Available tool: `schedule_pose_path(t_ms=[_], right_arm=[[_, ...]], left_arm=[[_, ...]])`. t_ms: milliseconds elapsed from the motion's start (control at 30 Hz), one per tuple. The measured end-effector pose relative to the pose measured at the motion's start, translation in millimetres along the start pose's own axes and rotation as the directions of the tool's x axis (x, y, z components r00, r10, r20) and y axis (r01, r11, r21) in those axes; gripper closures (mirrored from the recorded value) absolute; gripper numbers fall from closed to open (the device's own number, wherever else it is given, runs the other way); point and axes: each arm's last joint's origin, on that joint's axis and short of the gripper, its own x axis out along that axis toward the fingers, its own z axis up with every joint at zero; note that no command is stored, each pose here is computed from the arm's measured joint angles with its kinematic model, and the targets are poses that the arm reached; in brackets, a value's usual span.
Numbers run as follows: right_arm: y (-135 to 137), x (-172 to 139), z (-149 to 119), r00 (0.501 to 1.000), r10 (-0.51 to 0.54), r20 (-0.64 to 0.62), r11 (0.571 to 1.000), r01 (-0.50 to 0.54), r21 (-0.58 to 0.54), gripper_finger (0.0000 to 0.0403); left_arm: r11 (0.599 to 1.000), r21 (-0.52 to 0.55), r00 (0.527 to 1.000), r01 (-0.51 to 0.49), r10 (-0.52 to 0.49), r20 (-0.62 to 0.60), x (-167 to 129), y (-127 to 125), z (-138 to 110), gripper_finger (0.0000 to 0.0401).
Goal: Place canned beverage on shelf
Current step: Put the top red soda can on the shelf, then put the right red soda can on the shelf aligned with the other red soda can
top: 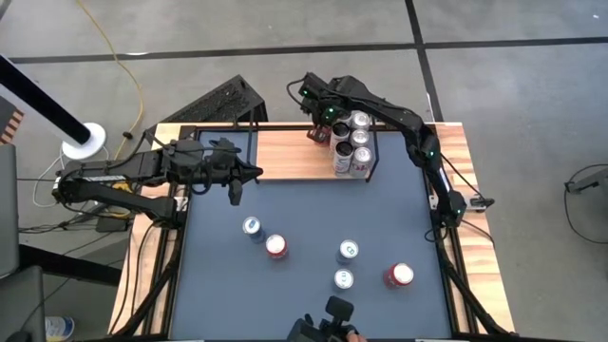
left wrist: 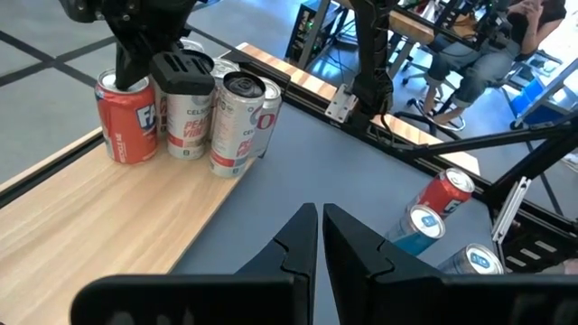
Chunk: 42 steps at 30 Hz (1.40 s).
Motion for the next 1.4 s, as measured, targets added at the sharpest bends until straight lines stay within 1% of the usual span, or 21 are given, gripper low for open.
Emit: schedule_pose_path(t_ms=[367,633,800,933,1000,1067,1133,1233,1267,1300,1333,1400], right_arm=[[-0.2,1.5,4.8,0.999,-0.004,0.046,1.0,0.003,0.007,0.0403],[-0.2,1.7,5.1,0.999,-0.004,0.048,1.0,0.003,0.008,0.0403],[0.9,-9.4,7.7,0.996,-0.003,0.087,1.0,0.003,0.0,0.0403],[-0.2,-36.9,5.8,0.989,-0.01,0.15,1.0,0.009,0.008,0.0403],[-2.8,-53.9,0.1,0.987,-0.013,0.158,1.0,0.01,0.015,0.0403],[-4.8,-78.3,-9.2,0.986,-0.015,0.168,1.0,0.013,0.016,0.0403],[-5.9,-109.9,-26.1,0.988,-0.035,0.154,0.999,0.03,0.032,0.0403],[-7.9,-160.7,-63.7,0.994,-0.045,0.095,0.997,0.038,0.069,0.0403],[-8.6,-175.1,-73.6,0.994,-0.045,0.104,0.995,0.036,0.089,0.0403],[-7.7,-190.1,-81.9,0.988,-0.047,0.148,0.991,0.028,0.127,0.0403],[-6.9,-204.8,-92.5,0.982,-0.034,0.186,0.984,0.001,0.178,0.0403],[-6.2,-234.9,-119.5,0.967,0.044,0.252,0.96,-0.11,0.257,0.0403]], left_arm=[[1.0,0.005,1.0,-0.024,0.023,0.01,0.0,0.7,0.3,0.039],[1.0,0.009,1.0,-0.029,0.029,0.012,0.0,0.9,0.4,0.039],[1.0,0.01,1.0,-0.029,0.029,0.012,0.0,0.9,0.3,0.039],[1.0,0.009,1.0,-0.029,0.029,0.012,0.0,0.9,0.4,0.039],[1.0,0.009,1.0,-0.029,0.029,0.012,0.0,0.9,0.4,0.039],[1.0,0.002,0.999,-0.029,0.029,0.013,0.0,0.9,0.4,0.039],[1.0,-0.002,0.999,-0.03,0.031,0.014,0.0,0.9,0.4,0.039],[0.998,-0.014,0.998,-0.053,0.054,0.024,-0.1,1.5,0.7,0.039],[0.998,-0.015,0.998,-0.061,0.062,0.028,-0.1,1.8,0.8,0.039],[0.997,-0.015,0.997,-0.072,0.073,0.033,-0.2,2.1,1.0,0.039],[0.996,-0.015,0.996,-0.084,0.085,0.038,-0.1,2.4,1.1,0.039],[0.994,-0.017,0.993,-0.107,0.107,0.05,-0.2,3.1,1.6,0.039]])
